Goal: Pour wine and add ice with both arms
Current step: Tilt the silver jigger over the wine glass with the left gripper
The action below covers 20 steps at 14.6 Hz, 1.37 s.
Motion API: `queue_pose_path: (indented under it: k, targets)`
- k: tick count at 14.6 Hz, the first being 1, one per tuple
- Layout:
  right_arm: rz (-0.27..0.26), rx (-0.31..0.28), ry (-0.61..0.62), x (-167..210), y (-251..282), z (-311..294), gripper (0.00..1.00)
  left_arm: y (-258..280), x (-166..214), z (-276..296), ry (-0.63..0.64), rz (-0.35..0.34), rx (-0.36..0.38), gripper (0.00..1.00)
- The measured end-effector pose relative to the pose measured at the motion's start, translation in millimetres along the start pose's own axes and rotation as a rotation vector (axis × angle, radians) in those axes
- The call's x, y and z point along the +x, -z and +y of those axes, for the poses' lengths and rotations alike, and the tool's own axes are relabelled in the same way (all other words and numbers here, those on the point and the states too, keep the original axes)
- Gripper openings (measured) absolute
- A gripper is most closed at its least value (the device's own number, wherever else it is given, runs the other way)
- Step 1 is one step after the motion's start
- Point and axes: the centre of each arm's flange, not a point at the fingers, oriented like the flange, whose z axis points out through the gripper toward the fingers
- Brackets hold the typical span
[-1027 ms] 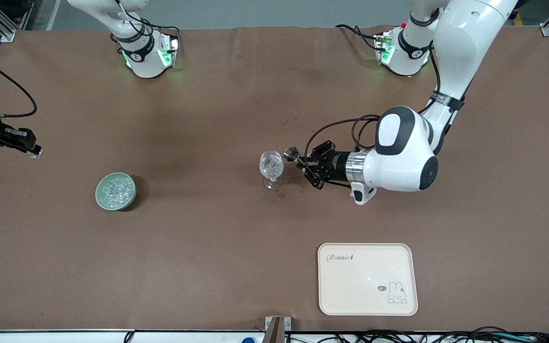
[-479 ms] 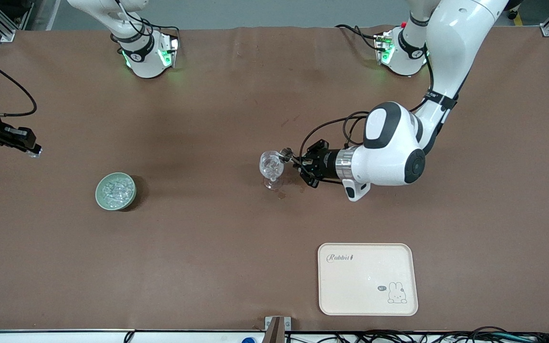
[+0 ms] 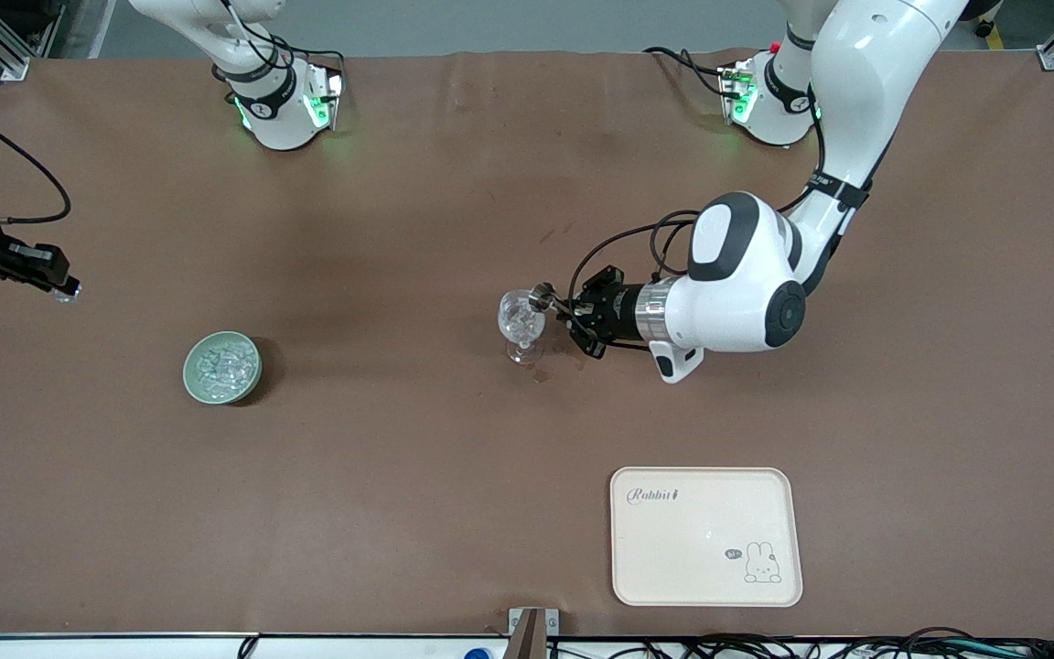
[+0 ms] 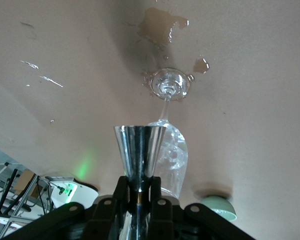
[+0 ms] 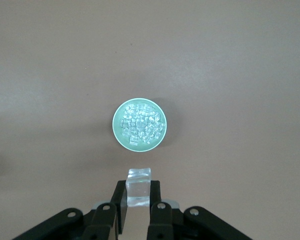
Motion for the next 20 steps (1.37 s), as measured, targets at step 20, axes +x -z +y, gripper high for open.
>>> queue_pose_path:
  k: [20]
  targets:
    - [-0.001, 0.000, 0.001, -0.1, 0.0, -0.3, 0.22, -12.6, -16.9, -3.3, 0.106, 0.192, -0.040, 0.21]
